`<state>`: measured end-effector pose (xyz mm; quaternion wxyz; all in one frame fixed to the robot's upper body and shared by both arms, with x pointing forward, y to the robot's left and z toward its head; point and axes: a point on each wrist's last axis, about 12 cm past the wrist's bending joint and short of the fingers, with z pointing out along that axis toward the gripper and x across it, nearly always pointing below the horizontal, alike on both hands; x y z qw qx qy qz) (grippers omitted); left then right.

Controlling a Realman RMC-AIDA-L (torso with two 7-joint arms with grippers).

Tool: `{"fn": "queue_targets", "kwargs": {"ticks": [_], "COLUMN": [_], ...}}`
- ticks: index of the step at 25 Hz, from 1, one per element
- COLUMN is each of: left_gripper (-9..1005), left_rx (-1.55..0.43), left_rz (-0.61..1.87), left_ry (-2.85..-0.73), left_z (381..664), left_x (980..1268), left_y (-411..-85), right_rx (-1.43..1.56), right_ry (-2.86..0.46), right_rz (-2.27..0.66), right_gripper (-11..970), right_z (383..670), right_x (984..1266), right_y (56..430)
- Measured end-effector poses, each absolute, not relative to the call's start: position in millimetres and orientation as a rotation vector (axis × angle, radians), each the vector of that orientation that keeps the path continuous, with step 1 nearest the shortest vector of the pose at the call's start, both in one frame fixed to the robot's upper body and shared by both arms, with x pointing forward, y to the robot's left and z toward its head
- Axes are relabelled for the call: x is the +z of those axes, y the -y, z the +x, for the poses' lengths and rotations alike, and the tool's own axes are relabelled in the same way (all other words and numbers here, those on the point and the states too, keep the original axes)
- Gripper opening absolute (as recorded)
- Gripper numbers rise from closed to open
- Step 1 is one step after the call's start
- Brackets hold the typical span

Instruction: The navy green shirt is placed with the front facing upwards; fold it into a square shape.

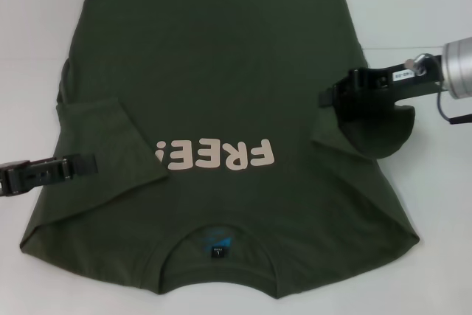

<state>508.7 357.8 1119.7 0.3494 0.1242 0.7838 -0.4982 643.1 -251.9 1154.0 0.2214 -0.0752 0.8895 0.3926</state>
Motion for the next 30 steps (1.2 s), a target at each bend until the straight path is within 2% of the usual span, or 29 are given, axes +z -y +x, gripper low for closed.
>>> {"fn": "queue_targets", "kwargs": {"ticks": [18,23,30], "left_gripper": [846,846,846], "left_rx": [-1.307,-1.294,-1.286], "left_rz": [0.322,0.306,0.305], "left_ry": [-2.034,-2.035,-2.034], "left_z": [511.8,513.6,515.9], "left_x": [1115.8,1115.6,1116.3], "left_y": [-351.7,-352.6,-352.2], "right_rx": [1.033,1.032,1.041], "right_ry": [-2.459,-2.454,-2.444], "right_rz": [-0.196,-0.178,-0.162], "right_gripper": [31,114,359], "right_z": [645.4,646.1,646.2], "right_x": [1140.1,1139.5,1140.6], "right_y": [238.3,238.9,242.7]}}
